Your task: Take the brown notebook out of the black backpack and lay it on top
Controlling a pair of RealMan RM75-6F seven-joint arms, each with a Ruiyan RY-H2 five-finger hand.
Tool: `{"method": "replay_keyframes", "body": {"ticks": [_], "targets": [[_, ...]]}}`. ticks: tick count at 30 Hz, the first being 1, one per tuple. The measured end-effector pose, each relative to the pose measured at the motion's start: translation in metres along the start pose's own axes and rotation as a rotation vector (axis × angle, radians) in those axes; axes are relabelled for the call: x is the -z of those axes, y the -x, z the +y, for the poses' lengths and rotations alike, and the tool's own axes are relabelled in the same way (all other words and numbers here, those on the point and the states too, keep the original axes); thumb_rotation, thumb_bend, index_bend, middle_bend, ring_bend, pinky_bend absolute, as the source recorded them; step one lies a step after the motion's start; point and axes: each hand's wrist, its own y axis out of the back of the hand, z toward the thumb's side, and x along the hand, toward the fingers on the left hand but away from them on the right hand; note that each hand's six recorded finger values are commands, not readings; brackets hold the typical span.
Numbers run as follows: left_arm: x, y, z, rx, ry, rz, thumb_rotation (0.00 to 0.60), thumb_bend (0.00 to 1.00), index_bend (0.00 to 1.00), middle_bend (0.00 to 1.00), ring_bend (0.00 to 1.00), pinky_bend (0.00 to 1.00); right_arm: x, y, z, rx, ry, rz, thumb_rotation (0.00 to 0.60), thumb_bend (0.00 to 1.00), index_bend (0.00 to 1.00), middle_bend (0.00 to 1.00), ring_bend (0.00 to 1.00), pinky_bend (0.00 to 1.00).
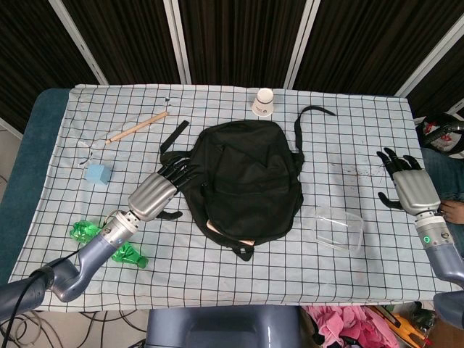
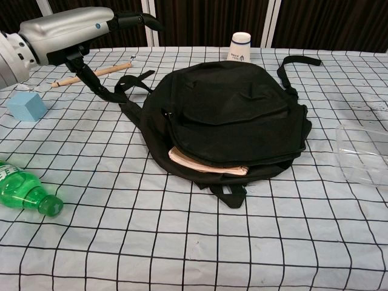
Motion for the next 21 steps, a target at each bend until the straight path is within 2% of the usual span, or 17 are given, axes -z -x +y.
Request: {"method": "replay_keyframes", "body": {"ticks": [11, 18, 21], "targets": [[0.0, -0.002, -0.013, 0.015, 0.047, 0.009, 0.6, 0.07, 0.13, 0.11, 0.0, 0.0, 0.003, -0.012, -0.001, -0.009, -0.037, 0.0, 0.6, 0.28, 0.0, 0.02, 0.18, 0.09], [-0.003, -0.002, -0.019, 0.028, 0.008, -0.015, 0.6, 0.07, 0.13, 0.11, 0.0, 0.0, -0.002, -0.017, -0.001, -0.004, -0.049, 0.003, 0.6, 0.28, 0.0, 0.02, 0.18, 0.09], [-0.002, 0.009, -0.03, 0.057, 0.017, -0.009, 0.6, 0.07, 0.14, 0.12, 0.0, 0.0, -0.002, -0.021, 0.003, 0.011, -0.05, 0.0, 0.6, 0.28, 0.0, 0.02, 0.18, 0.09]]}}
